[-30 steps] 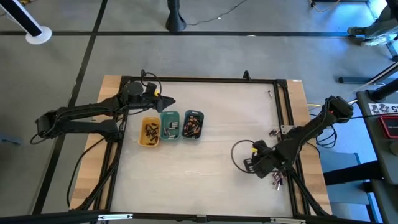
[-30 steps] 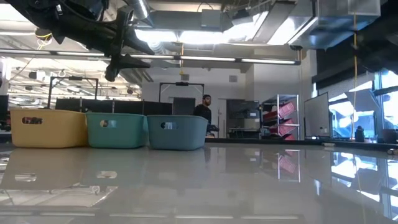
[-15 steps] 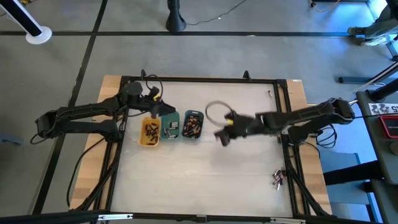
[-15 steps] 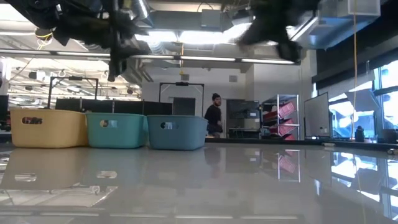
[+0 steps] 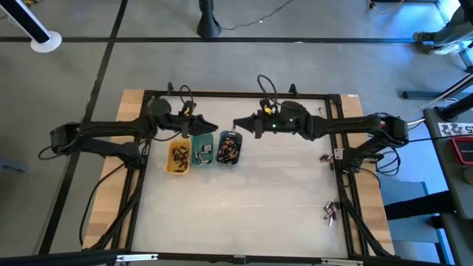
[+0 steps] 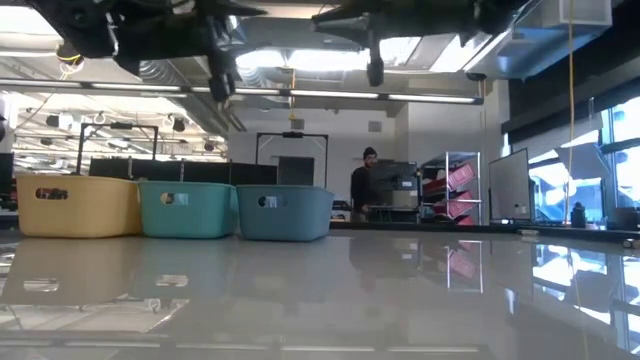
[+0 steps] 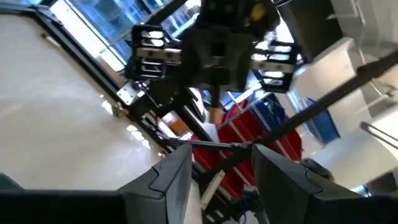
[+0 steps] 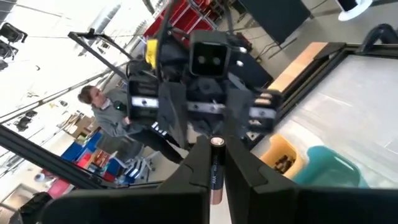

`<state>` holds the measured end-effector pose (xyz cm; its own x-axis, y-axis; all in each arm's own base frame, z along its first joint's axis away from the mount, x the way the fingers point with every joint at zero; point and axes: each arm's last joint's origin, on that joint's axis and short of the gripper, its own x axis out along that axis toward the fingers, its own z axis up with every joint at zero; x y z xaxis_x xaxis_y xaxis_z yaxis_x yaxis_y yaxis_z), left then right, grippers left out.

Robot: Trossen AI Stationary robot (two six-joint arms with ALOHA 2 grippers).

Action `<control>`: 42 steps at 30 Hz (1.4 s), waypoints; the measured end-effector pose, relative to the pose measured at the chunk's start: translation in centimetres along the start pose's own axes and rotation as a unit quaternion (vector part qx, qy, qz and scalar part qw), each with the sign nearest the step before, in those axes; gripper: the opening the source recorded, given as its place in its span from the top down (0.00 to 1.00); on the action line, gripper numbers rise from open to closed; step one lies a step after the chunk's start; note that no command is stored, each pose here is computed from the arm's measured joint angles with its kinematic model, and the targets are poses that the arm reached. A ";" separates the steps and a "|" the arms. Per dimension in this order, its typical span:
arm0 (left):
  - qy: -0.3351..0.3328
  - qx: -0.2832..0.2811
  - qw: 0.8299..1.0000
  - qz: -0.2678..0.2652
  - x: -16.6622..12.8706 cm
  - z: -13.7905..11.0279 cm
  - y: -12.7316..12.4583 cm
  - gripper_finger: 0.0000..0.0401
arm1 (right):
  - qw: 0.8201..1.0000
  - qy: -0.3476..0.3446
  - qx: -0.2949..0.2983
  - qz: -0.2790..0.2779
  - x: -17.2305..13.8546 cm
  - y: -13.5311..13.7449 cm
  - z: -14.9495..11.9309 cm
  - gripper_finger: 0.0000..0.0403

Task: Sort batteries
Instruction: Put the small black battery into the yellow bin

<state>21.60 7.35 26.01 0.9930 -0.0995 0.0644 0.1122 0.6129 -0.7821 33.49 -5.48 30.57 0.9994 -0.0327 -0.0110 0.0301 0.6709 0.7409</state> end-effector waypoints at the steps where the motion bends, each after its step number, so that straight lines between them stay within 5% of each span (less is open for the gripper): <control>1: -0.004 -0.004 1.000 0.004 0.3 -0.1 0.3 0.60 | 1.000 0.002 0.000 0.002 0.3 -0.1 0.2 0.95; 42: -0.038 0.024 0.999 -0.002 1.4 -0.1 1.1 0.66 | 1.000 0.022 -0.008 0.002 5.6 -1.8 1.2 0.95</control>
<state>23.11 7.82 25.17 0.9923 -0.0431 0.1163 0.1163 0.6502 -0.7508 39.02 -7.77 30.05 0.9993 0.0025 -0.0378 0.0260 0.6824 0.7305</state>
